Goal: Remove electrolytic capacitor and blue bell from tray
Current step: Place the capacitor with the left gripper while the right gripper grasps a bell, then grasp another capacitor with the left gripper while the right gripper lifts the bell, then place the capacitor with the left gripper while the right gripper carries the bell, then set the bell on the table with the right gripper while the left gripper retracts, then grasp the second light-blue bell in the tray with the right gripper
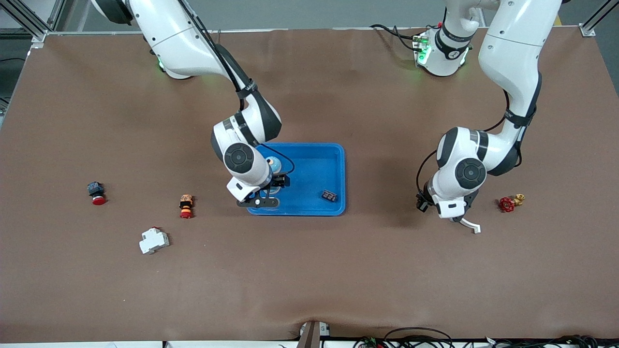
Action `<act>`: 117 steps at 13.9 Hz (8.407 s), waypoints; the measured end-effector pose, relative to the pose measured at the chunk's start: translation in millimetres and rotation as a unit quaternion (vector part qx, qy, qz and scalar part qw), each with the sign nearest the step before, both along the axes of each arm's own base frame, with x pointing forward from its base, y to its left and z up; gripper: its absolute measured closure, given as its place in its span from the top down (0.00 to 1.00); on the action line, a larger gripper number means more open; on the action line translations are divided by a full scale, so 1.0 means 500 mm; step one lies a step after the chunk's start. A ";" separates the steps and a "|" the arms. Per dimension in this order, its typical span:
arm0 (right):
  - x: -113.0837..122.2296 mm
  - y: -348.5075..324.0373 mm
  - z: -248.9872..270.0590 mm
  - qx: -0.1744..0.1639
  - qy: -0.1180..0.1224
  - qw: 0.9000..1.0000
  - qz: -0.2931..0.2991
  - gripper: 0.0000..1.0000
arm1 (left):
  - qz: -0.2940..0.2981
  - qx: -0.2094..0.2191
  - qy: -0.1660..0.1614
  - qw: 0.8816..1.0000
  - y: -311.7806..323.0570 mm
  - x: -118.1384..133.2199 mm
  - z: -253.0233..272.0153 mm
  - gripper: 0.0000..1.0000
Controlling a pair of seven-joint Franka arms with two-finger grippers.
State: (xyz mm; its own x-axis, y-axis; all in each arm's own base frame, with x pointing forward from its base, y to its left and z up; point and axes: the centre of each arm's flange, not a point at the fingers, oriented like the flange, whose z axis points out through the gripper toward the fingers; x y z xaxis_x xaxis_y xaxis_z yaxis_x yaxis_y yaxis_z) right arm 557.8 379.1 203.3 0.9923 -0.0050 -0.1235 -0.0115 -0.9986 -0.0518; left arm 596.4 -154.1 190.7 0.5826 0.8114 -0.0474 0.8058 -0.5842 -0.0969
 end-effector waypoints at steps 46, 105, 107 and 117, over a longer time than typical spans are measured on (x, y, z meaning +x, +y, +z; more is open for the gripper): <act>0.163 -0.641 0.218 0.048 0.025 0.962 0.268 0.66 | 0.047 -0.034 -0.064 0.996 -0.455 0.001 0.261 0.33; 0.015 -0.449 0.229 0.049 -0.029 0.998 -0.018 1.00 | -0.438 -0.001 -0.044 0.898 0.246 -0.158 0.933 1.00; -0.009 -0.361 0.235 0.045 -0.026 0.998 -0.040 1.00 | -0.437 -0.006 -0.042 0.898 0.246 -0.160 0.931 1.00; -0.113 -0.100 0.160 0.029 -0.030 0.996 -0.081 1.00 | -0.432 -0.004 -0.048 0.900 0.255 -0.162 0.943 1.00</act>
State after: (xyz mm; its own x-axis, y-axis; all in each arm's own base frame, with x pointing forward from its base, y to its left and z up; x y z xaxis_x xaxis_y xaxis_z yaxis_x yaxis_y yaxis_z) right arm 501.2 329.1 283.3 0.9848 -0.1595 -0.0683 -0.1665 -0.9793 -0.1154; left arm 515.5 -26.7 662.0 0.9981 0.0524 0.0323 0.0538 -0.9976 -0.0447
